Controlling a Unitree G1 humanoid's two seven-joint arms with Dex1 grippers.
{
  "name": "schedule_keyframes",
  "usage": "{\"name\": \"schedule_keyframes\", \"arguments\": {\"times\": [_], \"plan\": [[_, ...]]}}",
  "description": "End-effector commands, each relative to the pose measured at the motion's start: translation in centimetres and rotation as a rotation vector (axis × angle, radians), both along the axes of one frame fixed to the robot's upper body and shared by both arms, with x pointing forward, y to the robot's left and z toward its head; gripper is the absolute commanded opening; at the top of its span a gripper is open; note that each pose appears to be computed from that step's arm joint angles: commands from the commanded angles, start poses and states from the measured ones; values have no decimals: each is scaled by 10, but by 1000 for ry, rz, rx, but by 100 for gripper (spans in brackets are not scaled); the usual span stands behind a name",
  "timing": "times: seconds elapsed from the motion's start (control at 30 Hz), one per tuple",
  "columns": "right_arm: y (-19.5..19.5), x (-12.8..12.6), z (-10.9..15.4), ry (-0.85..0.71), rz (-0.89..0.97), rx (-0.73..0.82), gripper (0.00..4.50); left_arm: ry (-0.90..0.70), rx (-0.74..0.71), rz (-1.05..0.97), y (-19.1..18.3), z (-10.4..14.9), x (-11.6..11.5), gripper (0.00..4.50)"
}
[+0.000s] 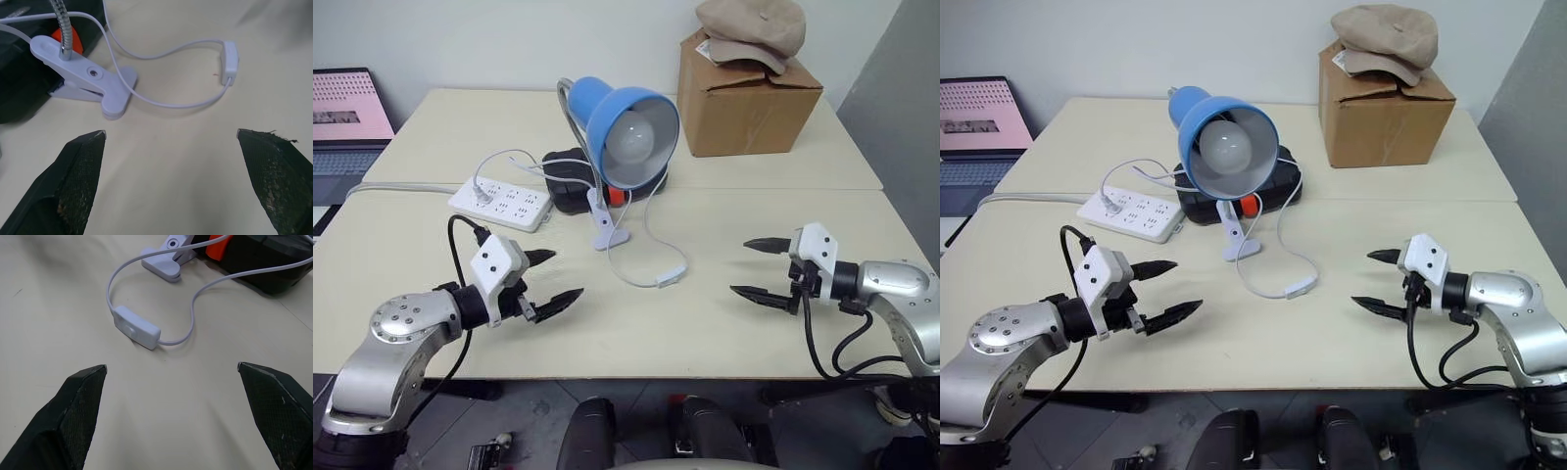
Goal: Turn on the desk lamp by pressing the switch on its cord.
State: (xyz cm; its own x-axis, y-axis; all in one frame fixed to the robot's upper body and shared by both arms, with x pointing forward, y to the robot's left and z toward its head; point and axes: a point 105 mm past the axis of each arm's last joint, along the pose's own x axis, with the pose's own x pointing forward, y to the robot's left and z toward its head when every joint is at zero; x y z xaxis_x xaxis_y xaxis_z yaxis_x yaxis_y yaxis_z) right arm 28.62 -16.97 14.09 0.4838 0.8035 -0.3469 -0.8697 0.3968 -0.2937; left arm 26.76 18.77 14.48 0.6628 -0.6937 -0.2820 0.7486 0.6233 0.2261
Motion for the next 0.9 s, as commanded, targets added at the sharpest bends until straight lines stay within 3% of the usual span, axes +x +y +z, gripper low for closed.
{"name": "schedule_keyframes", "arguments": {"times": [0.03,0.57,0.9], "plan": [[3,1,9,-46,20,-4,450,-46,19,-9,-1,10,-1,449],[8,0,5,-47,20,0,450,-54,10,-7,-14,4,0,449],[4,-11,6,-1,9,-33,450,-66,50,-149,-63,-19,0,449]]}}
